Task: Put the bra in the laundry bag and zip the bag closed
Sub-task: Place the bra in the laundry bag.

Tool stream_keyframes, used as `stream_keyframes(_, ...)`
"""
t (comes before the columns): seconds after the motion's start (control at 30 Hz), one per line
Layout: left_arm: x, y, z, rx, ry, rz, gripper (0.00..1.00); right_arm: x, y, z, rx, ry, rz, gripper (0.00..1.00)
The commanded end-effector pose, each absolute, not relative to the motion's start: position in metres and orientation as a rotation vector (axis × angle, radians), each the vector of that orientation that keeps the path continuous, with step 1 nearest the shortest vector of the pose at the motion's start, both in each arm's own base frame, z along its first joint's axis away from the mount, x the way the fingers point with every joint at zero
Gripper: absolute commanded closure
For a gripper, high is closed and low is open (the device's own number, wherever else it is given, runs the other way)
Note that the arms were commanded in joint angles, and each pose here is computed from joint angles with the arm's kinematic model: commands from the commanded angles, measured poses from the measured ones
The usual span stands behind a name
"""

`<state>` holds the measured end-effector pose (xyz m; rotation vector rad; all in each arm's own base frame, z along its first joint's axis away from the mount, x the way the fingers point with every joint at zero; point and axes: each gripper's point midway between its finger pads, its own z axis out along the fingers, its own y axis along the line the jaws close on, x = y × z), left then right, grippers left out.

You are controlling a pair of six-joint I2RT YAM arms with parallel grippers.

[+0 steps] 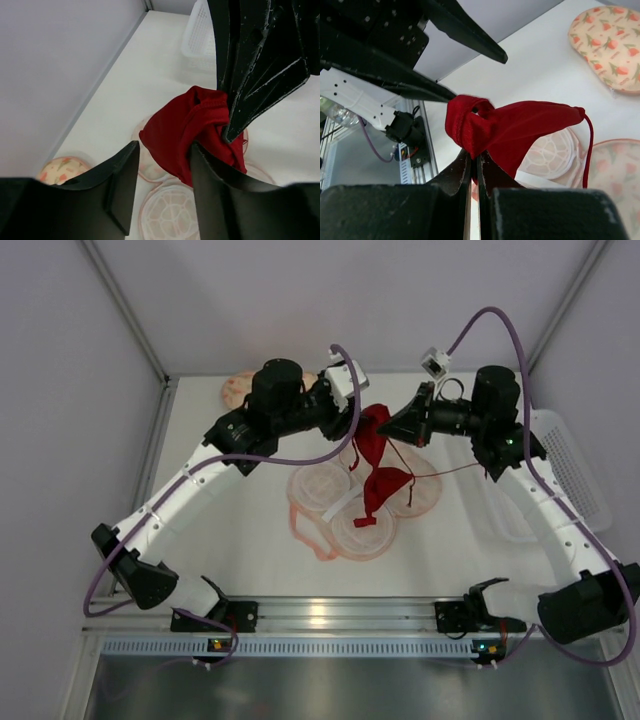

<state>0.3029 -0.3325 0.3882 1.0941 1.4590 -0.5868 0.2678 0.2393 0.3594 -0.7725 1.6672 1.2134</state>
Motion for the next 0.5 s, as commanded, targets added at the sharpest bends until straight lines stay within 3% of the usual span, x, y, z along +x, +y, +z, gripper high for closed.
stream_keyframes(0.0, 0.316, -0.327, 0.371, 1.085, 1.507, -0.507, 0.53, 0.267, 0.256, 0.349, -0.886, 1.623, 1.255, 1.0)
stream_keyframes(0.07, 0.317, -0.325, 0.361, 1.09, 1.528, -0.49, 0.62, 0.271, 0.261, 0.338, -0.9, 1.646, 1.277, 1.0)
stream_keyframes(0.2, 0.33, -0.312, 0.323, 1.06, 1.644, -0.412, 1.0, 0.29, 0.272, 0.317, -0.903, 1.689, 1.306, 1.0)
stream_keyframes(0.33, 0.368, -0.276, 0.286, 0.906, 1.822, -0.321, 1.0, 0.319, 0.288, 0.298, -0.884, 1.73, 1.299, 0.99)
stream_keyframes(0.47, 0.409, -0.215, 0.254, 0.702, 1.986, -0.212, 1.0, 0.349, 0.299, 0.281, -0.822, 1.789, 1.264, 0.64)
